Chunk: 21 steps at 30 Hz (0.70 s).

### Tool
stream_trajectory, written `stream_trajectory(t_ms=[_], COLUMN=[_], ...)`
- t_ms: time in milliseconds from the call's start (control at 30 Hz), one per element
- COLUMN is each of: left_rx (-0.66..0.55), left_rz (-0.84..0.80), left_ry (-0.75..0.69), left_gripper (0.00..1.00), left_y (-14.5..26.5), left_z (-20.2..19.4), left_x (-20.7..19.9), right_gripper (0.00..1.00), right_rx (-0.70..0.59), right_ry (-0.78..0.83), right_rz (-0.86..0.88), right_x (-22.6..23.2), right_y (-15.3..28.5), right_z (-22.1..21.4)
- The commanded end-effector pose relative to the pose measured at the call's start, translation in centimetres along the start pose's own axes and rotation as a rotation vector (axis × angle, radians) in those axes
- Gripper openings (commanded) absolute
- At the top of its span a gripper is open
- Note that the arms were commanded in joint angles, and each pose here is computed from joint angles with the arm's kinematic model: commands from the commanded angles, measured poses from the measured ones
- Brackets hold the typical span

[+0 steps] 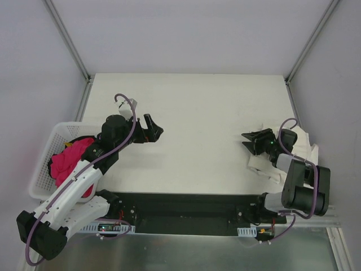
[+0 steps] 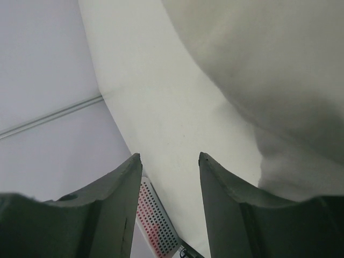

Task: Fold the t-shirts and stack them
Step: Put the neatly folded tshirt into the corner of the board with the right arm

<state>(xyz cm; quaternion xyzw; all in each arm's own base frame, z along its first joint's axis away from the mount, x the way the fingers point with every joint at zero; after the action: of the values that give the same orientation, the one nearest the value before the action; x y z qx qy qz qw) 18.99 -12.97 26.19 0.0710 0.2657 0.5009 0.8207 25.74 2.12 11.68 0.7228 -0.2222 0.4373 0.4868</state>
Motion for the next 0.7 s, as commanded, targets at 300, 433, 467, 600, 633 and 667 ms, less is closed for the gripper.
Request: stream_trajectory(t_ms=[300, 433, 467, 600, 633, 667], left_rx=[-0.037, -0.019, -0.013, 0.009, 0.011, 0.016], left_rz=[-0.085, -0.086, -0.087, -0.108, -0.109, -0.11], left_ry=[0.01, 0.001, 0.0, 0.013, 0.019, 0.031], left_gripper=[0.98, 0.98, 0.98, 0.98, 0.98, 0.97], left_y=[0.4, -0.6, -0.9, -2.8, -3.0, -3.3], left_z=[1.0, 0.7, 0.7, 0.2, 0.1, 0.0], left_x=[-1.2, -1.1, -1.1, -1.0, -1.0, -1.0], right_gripper=[0.5, 0.51, 0.51, 0.53, 0.52, 0.53], right_rx=[-0.022, -0.037, -0.014, -0.005, -0.006, 0.03], right_ry=[0.032, 0.141, 0.175, 0.278, 0.272, 0.3], right_rz=[0.007, 0.058, 0.05, 0.067, 0.054, 0.053], right_x=[0.1, 3.3, 3.9, 6.0, 5.9, 6.0], right_y=[2.7, 3.4, 3.3, 2.7, 2.0, 1.4], right_z=[-0.3, -1.4, -2.5, -4.8, -5.1, -6.4])
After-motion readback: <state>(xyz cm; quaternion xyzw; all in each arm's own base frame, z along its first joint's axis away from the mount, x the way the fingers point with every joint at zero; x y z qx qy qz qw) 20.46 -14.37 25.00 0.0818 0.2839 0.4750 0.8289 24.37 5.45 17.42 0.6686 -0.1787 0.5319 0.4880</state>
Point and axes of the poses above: each gripper's point midway between its finger pads, its own y axis back along the fingers, its own x axis along the line the jaws close on, z = x × y, the point moved 9 cm from there along y, back along the fingers, and after that the axes turned 8 degrees about -y, right-handed, at the moved point
